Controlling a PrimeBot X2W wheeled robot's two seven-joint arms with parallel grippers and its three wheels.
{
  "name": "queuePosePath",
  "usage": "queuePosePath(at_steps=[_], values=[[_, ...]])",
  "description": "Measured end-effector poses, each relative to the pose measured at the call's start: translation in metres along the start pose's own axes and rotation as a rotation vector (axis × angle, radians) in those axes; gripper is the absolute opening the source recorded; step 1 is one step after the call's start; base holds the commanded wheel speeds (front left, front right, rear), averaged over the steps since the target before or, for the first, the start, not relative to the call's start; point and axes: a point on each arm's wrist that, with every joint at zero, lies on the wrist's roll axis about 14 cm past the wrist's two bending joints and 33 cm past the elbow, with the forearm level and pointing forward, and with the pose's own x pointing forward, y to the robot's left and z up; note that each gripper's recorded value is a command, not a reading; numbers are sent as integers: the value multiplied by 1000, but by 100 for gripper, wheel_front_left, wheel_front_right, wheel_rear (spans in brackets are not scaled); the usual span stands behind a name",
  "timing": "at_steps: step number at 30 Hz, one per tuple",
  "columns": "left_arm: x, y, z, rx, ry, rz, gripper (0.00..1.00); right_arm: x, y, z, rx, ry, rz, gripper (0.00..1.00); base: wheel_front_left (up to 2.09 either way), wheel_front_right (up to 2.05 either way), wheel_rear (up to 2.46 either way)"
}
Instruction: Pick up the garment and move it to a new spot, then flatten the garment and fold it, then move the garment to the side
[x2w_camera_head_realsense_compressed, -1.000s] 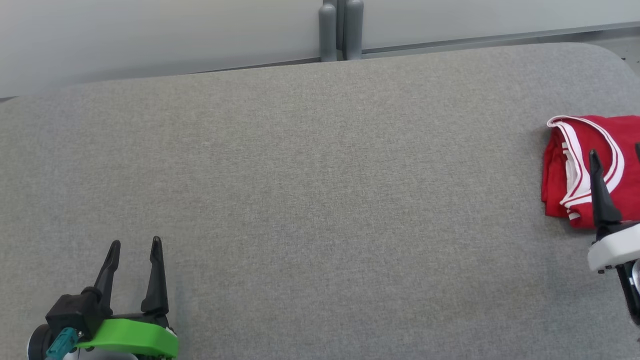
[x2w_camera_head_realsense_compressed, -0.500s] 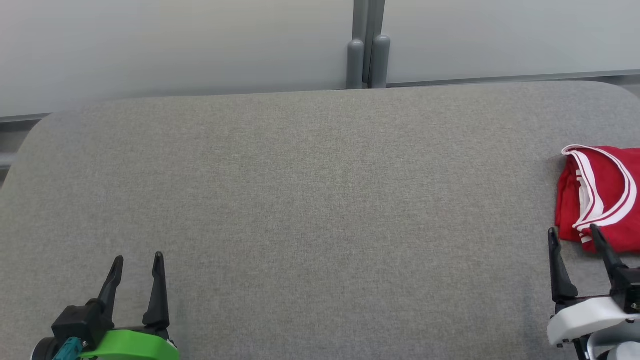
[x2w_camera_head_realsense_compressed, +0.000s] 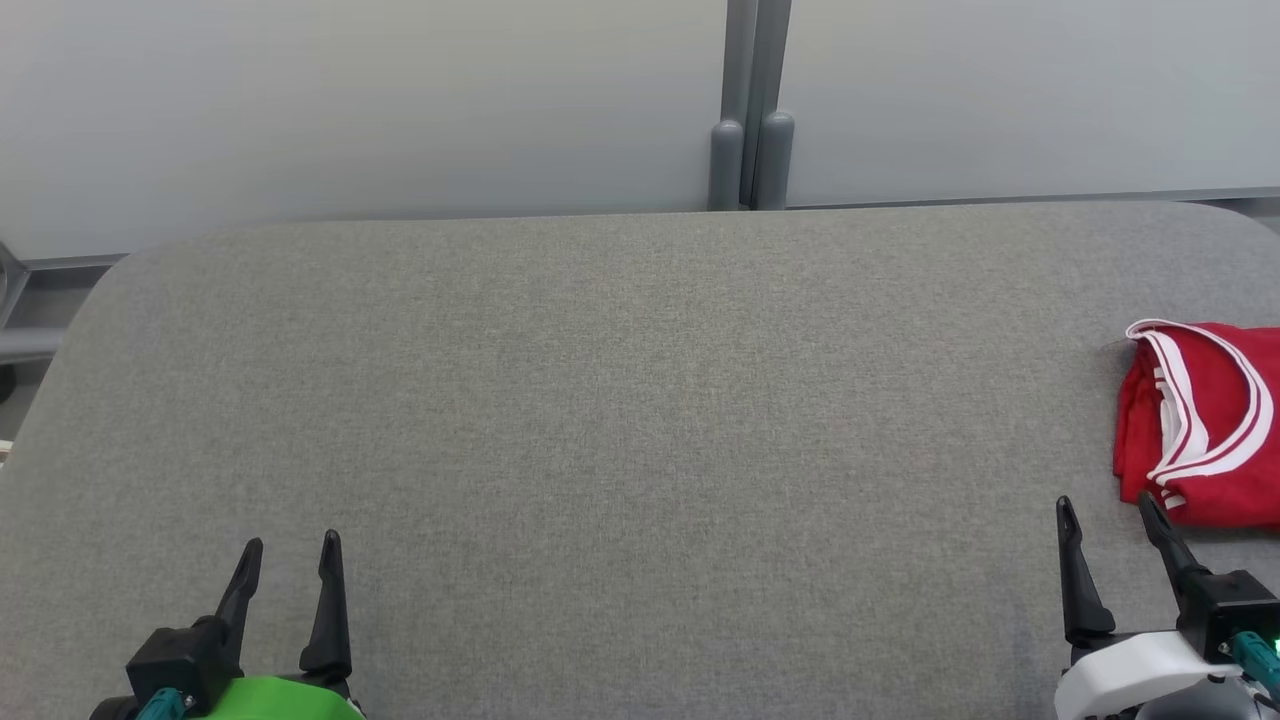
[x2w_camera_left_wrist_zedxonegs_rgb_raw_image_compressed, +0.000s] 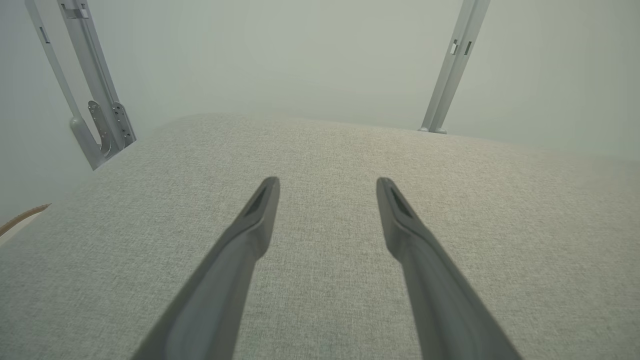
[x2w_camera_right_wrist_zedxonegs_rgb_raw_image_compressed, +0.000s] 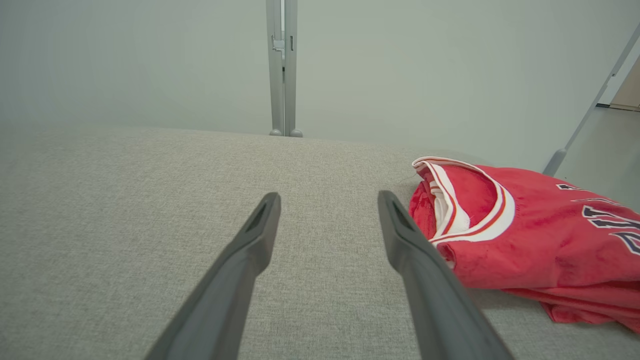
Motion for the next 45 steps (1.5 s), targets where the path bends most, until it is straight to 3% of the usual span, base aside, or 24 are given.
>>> queuePosePath(at_steps=[13, 45], values=[[3, -2, 0, -4, -3, -8, 100, -11, -11, -10, -78, 39, -41, 100, 0, 0, 0], [5, -1, -4, 1, 9, -3, 100, -2, -15, -2, -36, 11, -65, 100, 0, 0, 0]])
